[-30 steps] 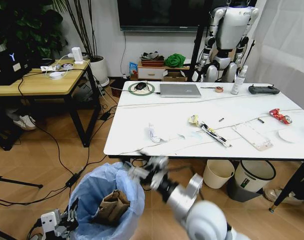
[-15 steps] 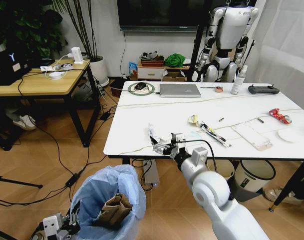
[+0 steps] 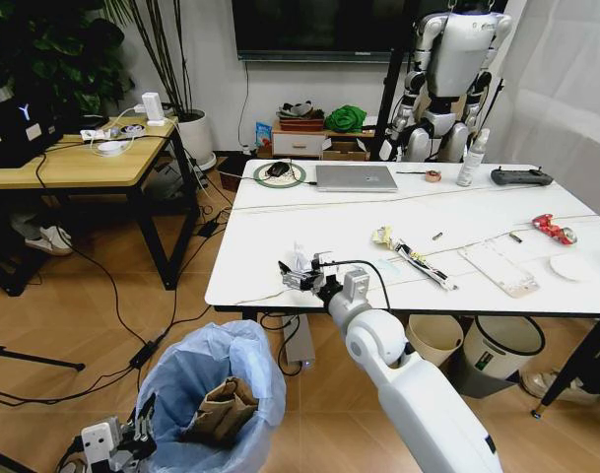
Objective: Pick up the trash bin and place the trash from the table into it.
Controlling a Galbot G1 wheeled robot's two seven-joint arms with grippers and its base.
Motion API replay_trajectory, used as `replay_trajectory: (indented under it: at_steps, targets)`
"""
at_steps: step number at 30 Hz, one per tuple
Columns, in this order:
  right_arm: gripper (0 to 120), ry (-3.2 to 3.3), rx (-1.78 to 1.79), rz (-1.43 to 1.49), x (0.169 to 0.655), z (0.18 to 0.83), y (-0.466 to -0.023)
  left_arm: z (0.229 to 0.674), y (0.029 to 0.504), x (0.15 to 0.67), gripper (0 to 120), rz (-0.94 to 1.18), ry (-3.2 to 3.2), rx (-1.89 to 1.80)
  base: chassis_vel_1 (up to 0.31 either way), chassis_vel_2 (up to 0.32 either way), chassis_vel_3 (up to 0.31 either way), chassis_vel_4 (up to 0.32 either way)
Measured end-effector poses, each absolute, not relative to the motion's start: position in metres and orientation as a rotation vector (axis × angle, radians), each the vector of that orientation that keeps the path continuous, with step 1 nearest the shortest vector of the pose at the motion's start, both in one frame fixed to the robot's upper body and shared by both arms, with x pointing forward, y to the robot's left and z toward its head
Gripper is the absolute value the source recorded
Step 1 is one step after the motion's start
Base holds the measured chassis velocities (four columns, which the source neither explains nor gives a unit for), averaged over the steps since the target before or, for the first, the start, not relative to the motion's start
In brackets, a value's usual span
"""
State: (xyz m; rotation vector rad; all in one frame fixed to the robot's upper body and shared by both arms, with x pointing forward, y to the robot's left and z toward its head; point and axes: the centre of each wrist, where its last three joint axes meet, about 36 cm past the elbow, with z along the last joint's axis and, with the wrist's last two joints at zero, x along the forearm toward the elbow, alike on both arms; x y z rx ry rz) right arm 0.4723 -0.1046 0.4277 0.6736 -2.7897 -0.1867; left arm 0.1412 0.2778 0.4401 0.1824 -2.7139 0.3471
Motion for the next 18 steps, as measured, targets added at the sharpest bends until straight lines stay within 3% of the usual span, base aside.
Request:
replay_trajectory:
  at_steps: [4, 10, 12, 18]
  targets:
    - [72, -2.787, 0.656, -0.182, 0.479, 0.423, -0.106, 0.439, 0.278, 0.142, 0, 0.348, -2.715, 0.182, 0.000, 0.000, 0.000, 0.000]
    - [46, -2.792, 0.637, -0.181, 0.485, 0.421, -0.108, 0.439, 0.278, 0.142, 0, 0.347, -2.715, 0.180, 0.000, 0.000, 0.000, 0.000]
    - [43, -2.793, 0.637, -0.182, 0.485, 0.421, -0.107, 0.439, 0.278, 0.143, 0, 0.346, -2.716, 0.179, 0.000, 0.000, 0.000, 0.000]
    - [16, -2.788, 0.639, -0.185, 0.482, 0.418, -0.106, 0.439, 0.278, 0.143, 0, 0.342, -2.717, 0.177, 0.000, 0.000, 0.000, 0.000]
